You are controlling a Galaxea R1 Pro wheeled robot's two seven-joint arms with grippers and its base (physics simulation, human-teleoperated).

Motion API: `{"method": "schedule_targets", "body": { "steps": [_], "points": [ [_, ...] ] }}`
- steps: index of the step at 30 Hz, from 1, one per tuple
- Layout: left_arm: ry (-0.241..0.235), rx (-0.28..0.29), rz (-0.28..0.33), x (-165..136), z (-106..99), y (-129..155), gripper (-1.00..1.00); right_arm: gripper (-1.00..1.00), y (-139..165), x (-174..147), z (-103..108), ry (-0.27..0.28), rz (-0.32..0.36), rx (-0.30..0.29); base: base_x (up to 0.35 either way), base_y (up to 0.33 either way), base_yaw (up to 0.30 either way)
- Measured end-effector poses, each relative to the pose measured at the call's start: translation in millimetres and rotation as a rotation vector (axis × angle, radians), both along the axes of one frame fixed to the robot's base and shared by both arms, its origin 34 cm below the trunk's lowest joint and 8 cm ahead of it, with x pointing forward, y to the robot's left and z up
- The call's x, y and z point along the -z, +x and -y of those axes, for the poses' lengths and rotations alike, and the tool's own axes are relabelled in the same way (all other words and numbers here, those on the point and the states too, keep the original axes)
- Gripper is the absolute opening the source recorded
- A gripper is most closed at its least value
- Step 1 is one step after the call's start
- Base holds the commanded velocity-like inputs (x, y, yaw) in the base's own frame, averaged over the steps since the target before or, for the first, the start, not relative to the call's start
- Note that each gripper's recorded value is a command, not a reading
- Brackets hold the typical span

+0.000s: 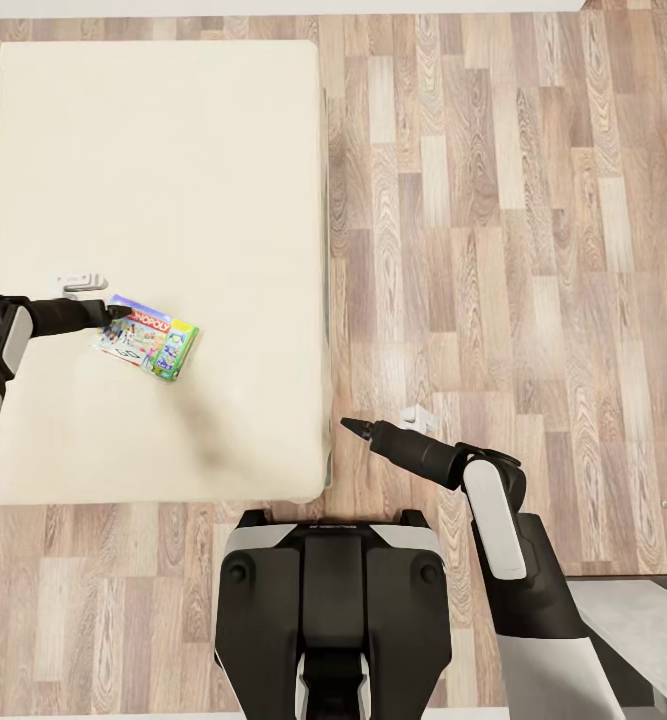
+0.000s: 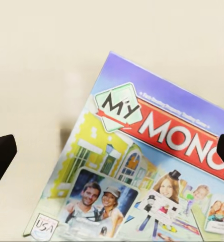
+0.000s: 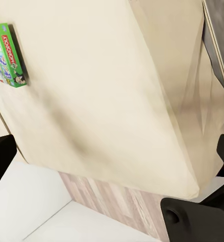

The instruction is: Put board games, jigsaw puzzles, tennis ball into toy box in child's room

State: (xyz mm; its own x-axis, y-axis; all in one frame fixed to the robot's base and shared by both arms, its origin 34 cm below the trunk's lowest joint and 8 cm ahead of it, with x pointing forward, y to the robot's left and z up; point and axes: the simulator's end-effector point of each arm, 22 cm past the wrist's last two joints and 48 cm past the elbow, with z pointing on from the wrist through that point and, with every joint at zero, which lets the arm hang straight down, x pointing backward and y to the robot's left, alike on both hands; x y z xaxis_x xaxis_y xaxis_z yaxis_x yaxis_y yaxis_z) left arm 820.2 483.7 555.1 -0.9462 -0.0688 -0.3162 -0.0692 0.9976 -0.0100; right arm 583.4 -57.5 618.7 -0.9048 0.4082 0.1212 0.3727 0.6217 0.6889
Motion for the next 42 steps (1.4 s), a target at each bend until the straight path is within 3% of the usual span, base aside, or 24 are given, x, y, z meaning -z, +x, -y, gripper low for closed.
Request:
{"method": "schedule_targets", "body": {
  "steps": [34, 42],
  "points": [
    [-0.009, 0.004, -0.014, 24.2, -2.8, -15.0, 1.0, 1.0, -15.8, 17.6, 0.0, 0.0, -0.039, -0.001, 0.0, 0.0, 0.0],
    [-0.013, 0.028, -0.01, 24.2, -2.2, -14.3, 1.0, 1.0, -17.6, 20.0, 0.1, 0.0, -0.043, 0.0, 0.0, 0.0, 0.0]
  ]
}}
